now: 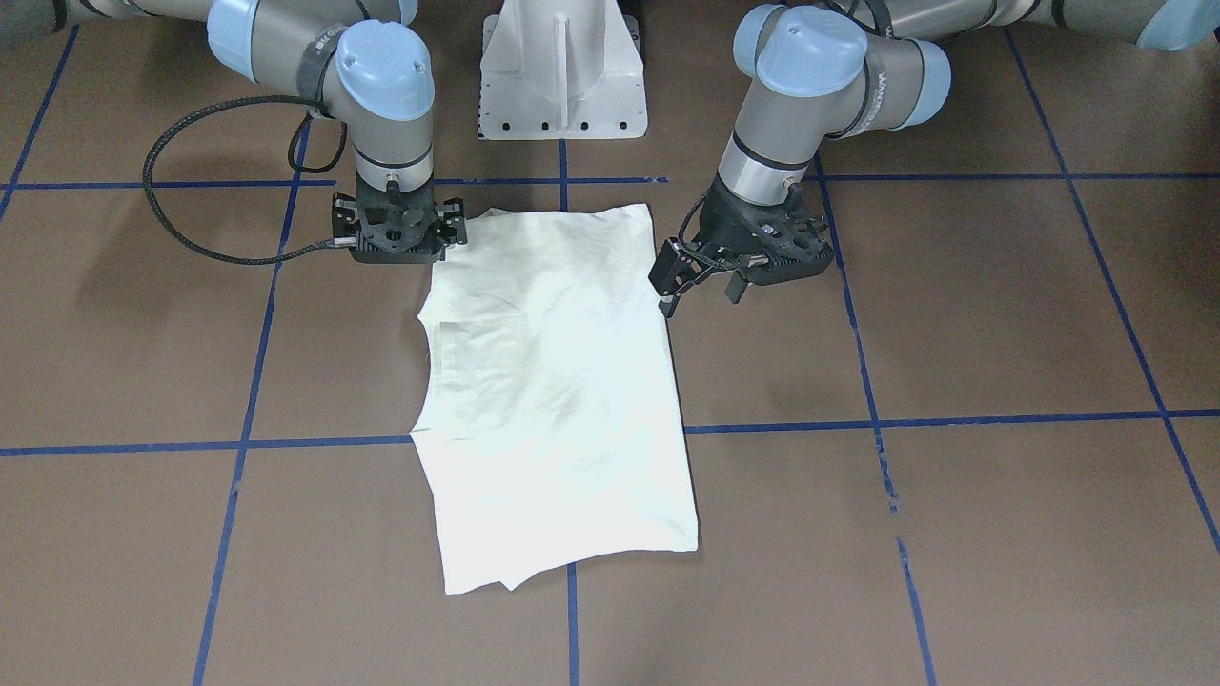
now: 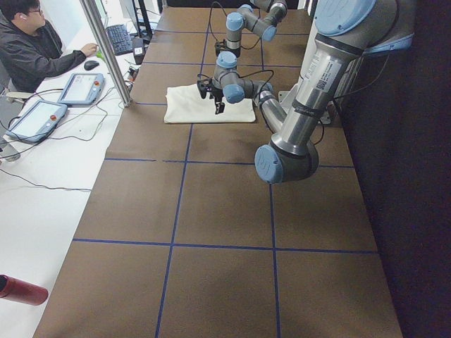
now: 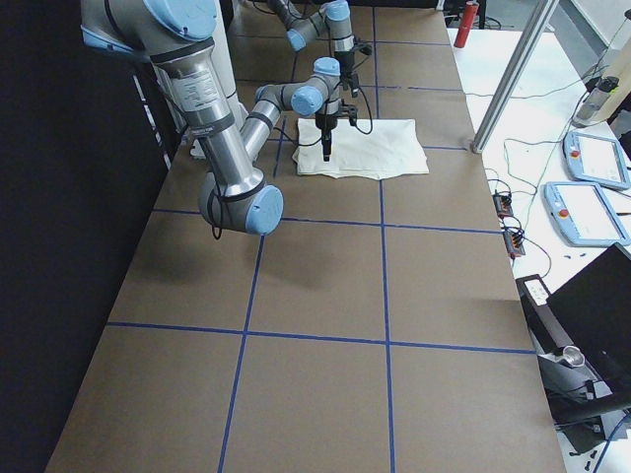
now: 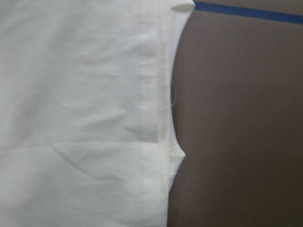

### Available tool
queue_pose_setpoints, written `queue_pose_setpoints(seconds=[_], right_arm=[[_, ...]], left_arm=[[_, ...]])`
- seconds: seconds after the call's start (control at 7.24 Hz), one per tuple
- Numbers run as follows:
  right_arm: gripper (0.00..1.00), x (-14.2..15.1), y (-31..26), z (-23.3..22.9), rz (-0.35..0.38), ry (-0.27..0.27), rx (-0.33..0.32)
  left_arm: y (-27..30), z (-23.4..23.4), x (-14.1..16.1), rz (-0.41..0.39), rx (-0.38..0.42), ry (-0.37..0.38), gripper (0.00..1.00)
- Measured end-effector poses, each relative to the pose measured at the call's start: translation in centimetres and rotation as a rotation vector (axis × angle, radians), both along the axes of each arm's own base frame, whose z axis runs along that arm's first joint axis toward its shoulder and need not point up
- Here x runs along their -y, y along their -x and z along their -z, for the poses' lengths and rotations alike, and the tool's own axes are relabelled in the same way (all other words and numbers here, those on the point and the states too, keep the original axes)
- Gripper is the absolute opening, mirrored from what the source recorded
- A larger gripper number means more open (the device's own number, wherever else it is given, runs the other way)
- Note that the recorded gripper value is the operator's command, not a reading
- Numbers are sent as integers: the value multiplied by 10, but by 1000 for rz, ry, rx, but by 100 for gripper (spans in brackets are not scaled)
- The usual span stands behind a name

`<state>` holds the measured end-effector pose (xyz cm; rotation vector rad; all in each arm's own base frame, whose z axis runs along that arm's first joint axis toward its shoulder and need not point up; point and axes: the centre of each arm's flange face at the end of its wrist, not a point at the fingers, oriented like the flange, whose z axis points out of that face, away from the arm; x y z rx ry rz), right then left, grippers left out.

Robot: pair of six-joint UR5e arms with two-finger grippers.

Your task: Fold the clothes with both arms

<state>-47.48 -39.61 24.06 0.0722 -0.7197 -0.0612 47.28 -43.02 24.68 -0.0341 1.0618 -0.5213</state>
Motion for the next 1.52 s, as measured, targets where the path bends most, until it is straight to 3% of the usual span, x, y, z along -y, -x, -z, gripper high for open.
queue_pose_setpoints(seconds=[0.28, 0.69, 1.24, 1.38, 1.52], right_arm=[[100, -1, -5, 19, -4, -33, 96], [100, -2, -9, 27, 0, -32, 139], [100, 2, -13, 26, -7, -29, 140], [100, 3, -14, 26, -9, -29, 140], [100, 3, -15, 26, -10, -29, 140]], left_arm=[[-51, -16, -71, 51, -50, 190, 90], [-91, -14, -148, 68, 41, 331, 83], [-99, -20, -160, 67, 80, 348, 79], [-100, -22, -159, 69, 85, 347, 70], [-101, -23, -159, 71, 87, 347, 52]])
